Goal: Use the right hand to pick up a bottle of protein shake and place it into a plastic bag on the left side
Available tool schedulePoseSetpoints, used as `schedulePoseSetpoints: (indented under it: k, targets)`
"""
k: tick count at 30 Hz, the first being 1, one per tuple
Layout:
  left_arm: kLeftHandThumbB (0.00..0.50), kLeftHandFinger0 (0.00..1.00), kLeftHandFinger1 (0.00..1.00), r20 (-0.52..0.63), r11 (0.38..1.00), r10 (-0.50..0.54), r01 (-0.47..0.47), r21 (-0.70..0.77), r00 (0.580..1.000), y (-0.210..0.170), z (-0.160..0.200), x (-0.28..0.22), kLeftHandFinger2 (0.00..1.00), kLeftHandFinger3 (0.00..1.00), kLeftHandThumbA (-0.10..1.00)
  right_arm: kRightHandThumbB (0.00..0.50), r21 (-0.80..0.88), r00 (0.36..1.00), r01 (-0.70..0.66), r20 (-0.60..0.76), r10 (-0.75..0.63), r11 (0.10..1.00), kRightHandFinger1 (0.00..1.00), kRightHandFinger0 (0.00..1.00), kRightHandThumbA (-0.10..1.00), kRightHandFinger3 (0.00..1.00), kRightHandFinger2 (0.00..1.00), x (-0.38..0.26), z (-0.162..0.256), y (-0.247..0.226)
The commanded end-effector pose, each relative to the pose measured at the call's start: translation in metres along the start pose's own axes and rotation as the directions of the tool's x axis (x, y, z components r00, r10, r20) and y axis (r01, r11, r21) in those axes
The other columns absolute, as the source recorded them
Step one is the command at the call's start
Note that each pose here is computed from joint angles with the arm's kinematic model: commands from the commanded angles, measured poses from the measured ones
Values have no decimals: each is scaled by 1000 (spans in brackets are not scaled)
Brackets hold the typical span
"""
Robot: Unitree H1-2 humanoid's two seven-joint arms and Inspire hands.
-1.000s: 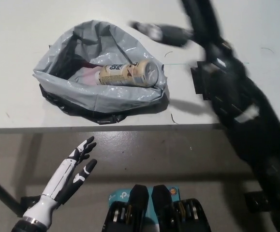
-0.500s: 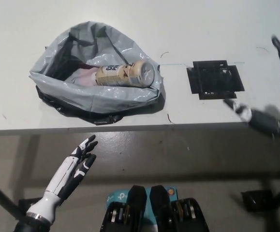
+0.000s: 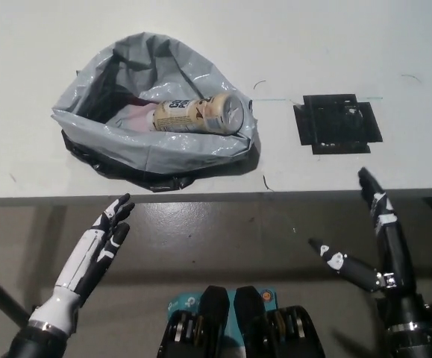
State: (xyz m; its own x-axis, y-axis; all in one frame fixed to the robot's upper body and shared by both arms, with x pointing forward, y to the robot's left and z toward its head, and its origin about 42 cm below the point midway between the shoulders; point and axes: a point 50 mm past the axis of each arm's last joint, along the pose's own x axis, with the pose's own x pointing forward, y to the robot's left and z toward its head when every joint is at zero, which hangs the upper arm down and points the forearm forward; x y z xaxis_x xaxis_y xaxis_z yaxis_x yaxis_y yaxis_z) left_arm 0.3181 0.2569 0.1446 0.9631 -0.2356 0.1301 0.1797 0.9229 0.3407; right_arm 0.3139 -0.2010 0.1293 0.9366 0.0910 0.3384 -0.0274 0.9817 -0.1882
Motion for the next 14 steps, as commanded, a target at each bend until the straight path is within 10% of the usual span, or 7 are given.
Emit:
schedulePoseSetpoints:
  k: [1,14]
  targets:
    - [203,1000,1000,78,999,47,-45,-21,996,8,12,-2,1000,1000,960,221,61,996,-52,79,47,997,1000,1000,832,1000,1000,0,6,7]
    - [197,1000,1000,37,1000,18,-18,5,999,-1,2,-18,1000,1000,945,212,21,995,-100,31,99,995,1000,1000,870,1000,1000,-32,-4,15]
